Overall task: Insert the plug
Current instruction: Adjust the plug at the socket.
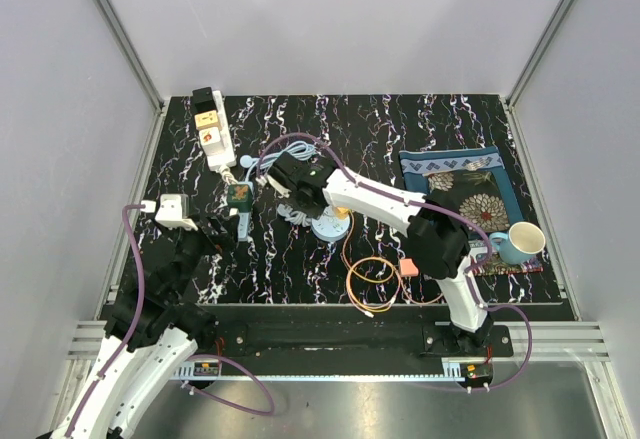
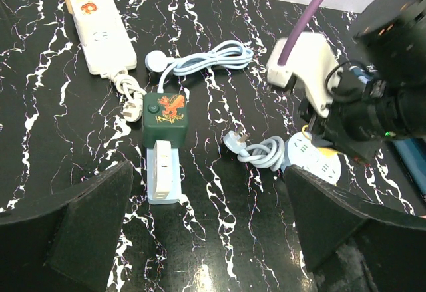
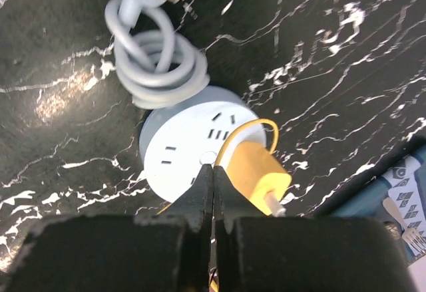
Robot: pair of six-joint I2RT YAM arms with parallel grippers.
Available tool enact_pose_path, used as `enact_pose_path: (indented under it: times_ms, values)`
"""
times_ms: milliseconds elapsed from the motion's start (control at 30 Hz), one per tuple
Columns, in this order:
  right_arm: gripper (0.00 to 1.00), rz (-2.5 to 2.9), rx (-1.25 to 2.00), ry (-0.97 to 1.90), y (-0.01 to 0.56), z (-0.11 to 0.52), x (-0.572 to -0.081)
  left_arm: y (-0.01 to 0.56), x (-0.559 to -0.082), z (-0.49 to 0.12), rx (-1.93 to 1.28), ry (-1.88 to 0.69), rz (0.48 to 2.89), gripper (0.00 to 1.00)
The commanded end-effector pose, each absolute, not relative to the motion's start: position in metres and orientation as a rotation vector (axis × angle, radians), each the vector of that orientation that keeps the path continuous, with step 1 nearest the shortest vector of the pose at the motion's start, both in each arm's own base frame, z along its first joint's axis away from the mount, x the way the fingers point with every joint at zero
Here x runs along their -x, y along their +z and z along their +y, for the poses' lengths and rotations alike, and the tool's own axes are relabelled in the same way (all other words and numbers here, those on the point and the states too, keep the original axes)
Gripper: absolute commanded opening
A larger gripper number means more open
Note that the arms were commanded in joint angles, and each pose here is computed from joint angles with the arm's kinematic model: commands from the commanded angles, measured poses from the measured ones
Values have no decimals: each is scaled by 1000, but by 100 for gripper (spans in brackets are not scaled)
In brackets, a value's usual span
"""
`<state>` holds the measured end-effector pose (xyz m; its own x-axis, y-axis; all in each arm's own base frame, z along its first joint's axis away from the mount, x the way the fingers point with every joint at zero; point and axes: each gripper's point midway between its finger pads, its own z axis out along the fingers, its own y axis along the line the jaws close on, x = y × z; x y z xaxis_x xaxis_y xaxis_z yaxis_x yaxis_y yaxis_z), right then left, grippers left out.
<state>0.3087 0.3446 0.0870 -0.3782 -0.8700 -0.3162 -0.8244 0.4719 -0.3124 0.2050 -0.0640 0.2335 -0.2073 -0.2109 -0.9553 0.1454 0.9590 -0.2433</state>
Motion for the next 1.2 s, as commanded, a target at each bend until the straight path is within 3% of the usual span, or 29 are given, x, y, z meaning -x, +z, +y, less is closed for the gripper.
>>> enact_pose_path:
  times_ms: [0, 167, 367, 567, 733, 900, 1000, 1167]
  values:
    - [0, 2192, 1147, -128, 161, 340, -345, 255, -205, -69, 44, -368, 1709, 99]
    - [0, 2216, 834, -177, 184, 297, -373, 254, -208, -76, 29, -387, 1733, 99]
    - [0, 2279, 496, -130, 180, 245, -375, 241, -211, -94, -27, -450, 1788, 99]
    - [0, 2432, 367, -45, 123, 220, -350, 223, -216, -124, -121, -552, 1881, 99]
    - [15, 2416, 369, 49, 137, 220, -335, 213, -220, -143, -178, -624, 1938, 99]
    - [38, 2437, 380, 207, 136, 220, -320, 209, -224, -150, -175, -655, 1951, 99]
    - [43, 2452, 412, 306, 123, 228, -312, 212, -224, -151, -172, -660, 1941, 99]
    - [43, 2455, 383, 419, 95, 238, -320, 213, -219, -146, -162, -653, 1934, 99]
